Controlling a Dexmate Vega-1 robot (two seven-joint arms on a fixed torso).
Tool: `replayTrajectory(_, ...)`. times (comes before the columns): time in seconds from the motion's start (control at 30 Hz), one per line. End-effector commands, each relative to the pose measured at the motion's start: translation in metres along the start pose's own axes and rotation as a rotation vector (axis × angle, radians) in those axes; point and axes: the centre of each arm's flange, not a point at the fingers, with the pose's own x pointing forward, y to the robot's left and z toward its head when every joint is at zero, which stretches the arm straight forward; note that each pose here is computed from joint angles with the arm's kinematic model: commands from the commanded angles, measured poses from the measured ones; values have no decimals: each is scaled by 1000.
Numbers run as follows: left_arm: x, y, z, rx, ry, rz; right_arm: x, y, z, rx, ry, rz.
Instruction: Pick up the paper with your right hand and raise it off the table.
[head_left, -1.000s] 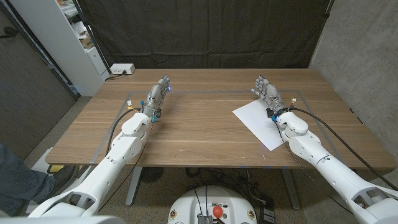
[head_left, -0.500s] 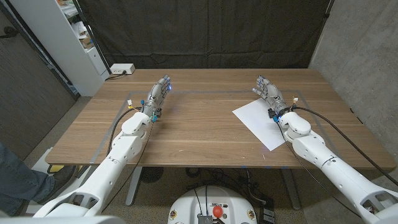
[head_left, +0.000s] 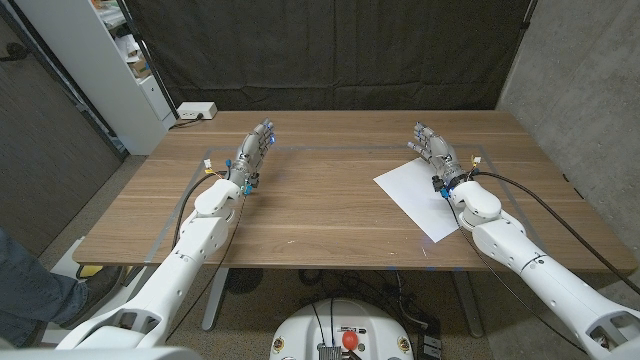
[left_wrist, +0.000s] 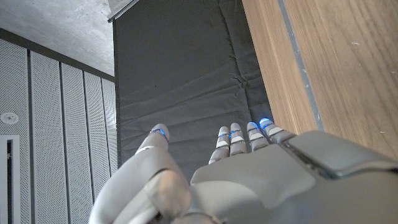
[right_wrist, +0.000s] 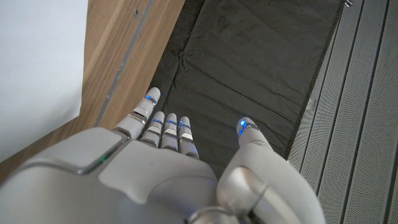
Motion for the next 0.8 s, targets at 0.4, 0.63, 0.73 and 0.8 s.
replayTrajectory(0.4,2,-1,-1,-2,10,2,-8,-10,11,-96,-20,-19)
replayTrajectory(0.63,2,-1,1,-4,-3,4,-10,-11,15,-124,-25,-34)
replayTrajectory(0.73,2,-1,3,3,-5,4,-12,-11,17,-143,-31,-37)
replayTrajectory(0.8,2,-1,3,4,-5,2,-12,-11,17,-150,-33,-37)
